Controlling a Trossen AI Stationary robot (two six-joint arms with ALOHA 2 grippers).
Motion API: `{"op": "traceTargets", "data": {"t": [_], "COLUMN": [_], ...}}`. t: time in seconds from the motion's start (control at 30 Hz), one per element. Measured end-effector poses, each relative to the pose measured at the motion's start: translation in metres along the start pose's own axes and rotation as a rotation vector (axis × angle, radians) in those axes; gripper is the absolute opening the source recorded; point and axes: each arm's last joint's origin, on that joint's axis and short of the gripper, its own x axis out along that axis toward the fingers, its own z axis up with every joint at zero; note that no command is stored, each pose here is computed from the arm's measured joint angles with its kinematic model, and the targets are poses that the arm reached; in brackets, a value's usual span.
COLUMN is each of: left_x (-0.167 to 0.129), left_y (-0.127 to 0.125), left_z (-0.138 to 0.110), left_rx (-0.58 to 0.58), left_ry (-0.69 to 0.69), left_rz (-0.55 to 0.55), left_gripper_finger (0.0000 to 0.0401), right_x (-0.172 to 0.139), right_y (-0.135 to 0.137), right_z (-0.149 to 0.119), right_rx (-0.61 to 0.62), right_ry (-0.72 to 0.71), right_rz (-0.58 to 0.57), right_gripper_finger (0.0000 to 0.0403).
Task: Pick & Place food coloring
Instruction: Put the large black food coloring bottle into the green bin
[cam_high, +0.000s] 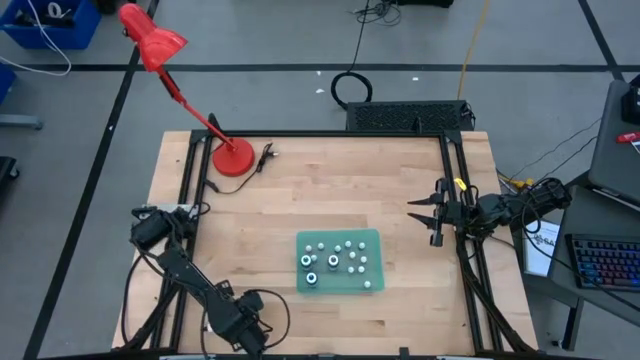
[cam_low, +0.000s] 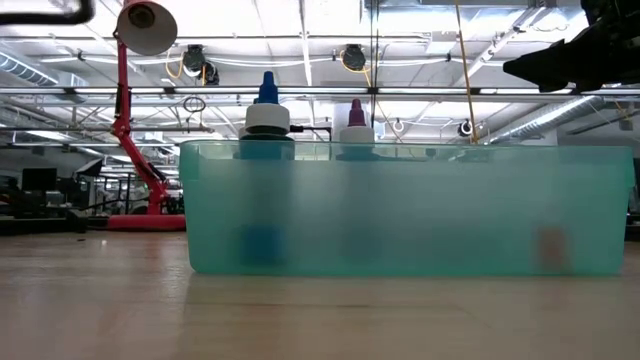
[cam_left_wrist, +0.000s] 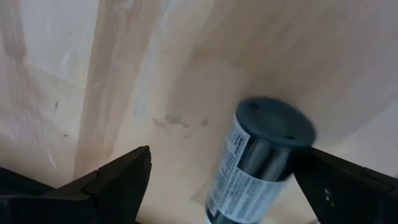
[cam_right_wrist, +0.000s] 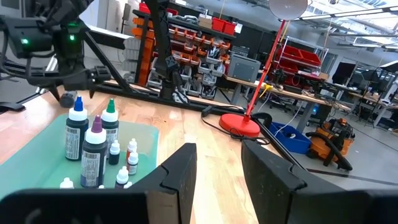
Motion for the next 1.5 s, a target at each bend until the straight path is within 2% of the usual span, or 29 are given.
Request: {"op": "traceTargets", "data": {"t": [0.3,0.43,0.6,0.7,0.8,0.87,0.97,1.13,1.3,1.37,1.5], "left_x": [0.023,0.025,0.021,0.02,0.017,0.016,0.016,0.016,0.011,0.002,-0.018], "left_y": [0.003,0.001,-0.003,-0.005,-0.003,-0.002,-0.003,-0.007,-0.007,-0.008,-0.004], "left_z": [0.0,0.005,0.02,0.026,0.036,0.041,0.044,0.044,0.047,0.048,0.051], "left_rx": [0.013,0.055,0.074,0.101,0.06,0.056,0.115,0.13,0.087,0.096,0.068], "left_ry": [0.002,-0.045,-0.159,-0.277,-0.379,-0.389,-0.403,-0.449,-0.402,-0.386,-0.364], "left_rz": [-0.046,-0.078,-0.135,-0.125,-0.113,-0.109,-0.121,-0.138,-0.155,-0.153,-0.05], "left_gripper_finger": [0.038,0.0352,0.0255,0.0181,0.0107,0.0063,0.0011,0.0011,0.0021,0.0037,0.0093], "right_x": [0.0,0.0,0.0,0.0,0.0,0.0,0.0,0.0,0.0,0.0,0.0], "right_y": [0.0,0.0,0.0,0.0,0.0,0.0,0.0,0.0,0.0,0.0,0.0], "right_z": [0.0,0.0,0.0,0.0,0.0,0.0,0.0,0.0,0.0,0.0,0.0], "right_rx": [0.0,0.0,0.0,0.0,0.0,0.0,0.0,0.0,0.0,0.0,0.0], "right_ry": [0.0,0.0,0.0,0.0,0.001,0.0,0.001,0.001,0.001,0.0,0.001], "right_rz": [0.0,0.0,0.0,0.0,0.0,0.0,0.0,0.0,0.0,0.0,0.0], "right_gripper_finger": [0.0116,0.0116,0.0116,0.0116,0.0116,0.0116,0.0116,0.0116,0.0116,0.0116,0.0116]}}
